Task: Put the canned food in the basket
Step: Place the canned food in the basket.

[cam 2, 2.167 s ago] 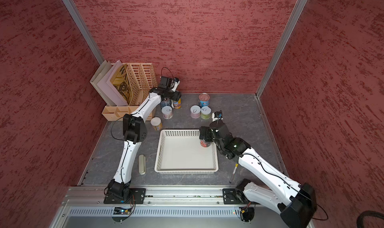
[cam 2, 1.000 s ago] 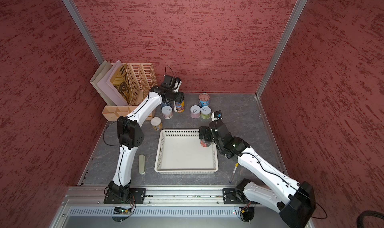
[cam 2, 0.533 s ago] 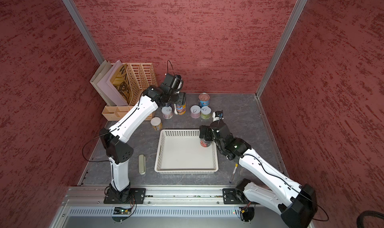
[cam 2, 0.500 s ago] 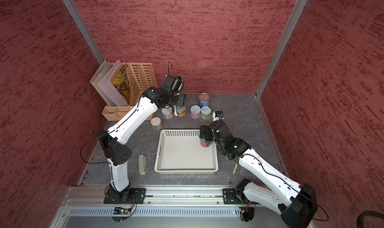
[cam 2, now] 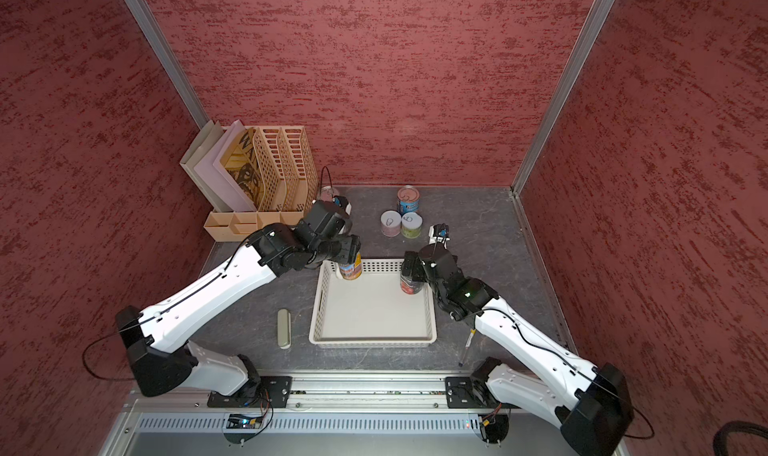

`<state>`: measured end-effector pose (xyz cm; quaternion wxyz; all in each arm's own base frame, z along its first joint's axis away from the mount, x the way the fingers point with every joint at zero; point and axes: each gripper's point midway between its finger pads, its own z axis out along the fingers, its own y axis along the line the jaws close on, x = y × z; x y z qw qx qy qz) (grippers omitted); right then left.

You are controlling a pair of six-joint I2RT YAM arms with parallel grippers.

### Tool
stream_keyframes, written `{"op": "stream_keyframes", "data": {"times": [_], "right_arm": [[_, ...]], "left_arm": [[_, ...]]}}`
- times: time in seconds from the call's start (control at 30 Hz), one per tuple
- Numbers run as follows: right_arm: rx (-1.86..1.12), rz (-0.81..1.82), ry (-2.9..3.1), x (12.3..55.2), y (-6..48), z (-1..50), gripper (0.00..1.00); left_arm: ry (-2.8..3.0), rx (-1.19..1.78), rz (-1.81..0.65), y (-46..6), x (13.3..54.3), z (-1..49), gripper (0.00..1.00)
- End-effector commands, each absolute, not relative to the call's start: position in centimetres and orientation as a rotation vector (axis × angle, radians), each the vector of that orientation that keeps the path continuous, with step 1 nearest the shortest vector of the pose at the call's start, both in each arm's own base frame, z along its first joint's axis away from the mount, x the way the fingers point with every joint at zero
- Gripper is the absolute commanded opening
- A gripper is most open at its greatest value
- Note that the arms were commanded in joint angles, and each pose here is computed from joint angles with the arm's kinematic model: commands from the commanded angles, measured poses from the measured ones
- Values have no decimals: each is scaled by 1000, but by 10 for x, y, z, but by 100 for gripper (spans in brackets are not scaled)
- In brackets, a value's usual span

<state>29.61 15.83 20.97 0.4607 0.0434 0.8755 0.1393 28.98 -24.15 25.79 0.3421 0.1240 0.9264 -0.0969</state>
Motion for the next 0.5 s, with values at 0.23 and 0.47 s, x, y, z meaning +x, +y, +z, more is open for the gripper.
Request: {"op": "stream_keyframes", "data": {"times": [0.23, 0.47], "right_arm": [[116, 325, 2148, 308, 163, 204, 98], [111, 317, 2168, 310, 165, 199, 98]], "left_arm": [[2253, 257, -376, -256, 305, 255, 16], [2254, 201, -309, -241, 312, 226, 14]]}}
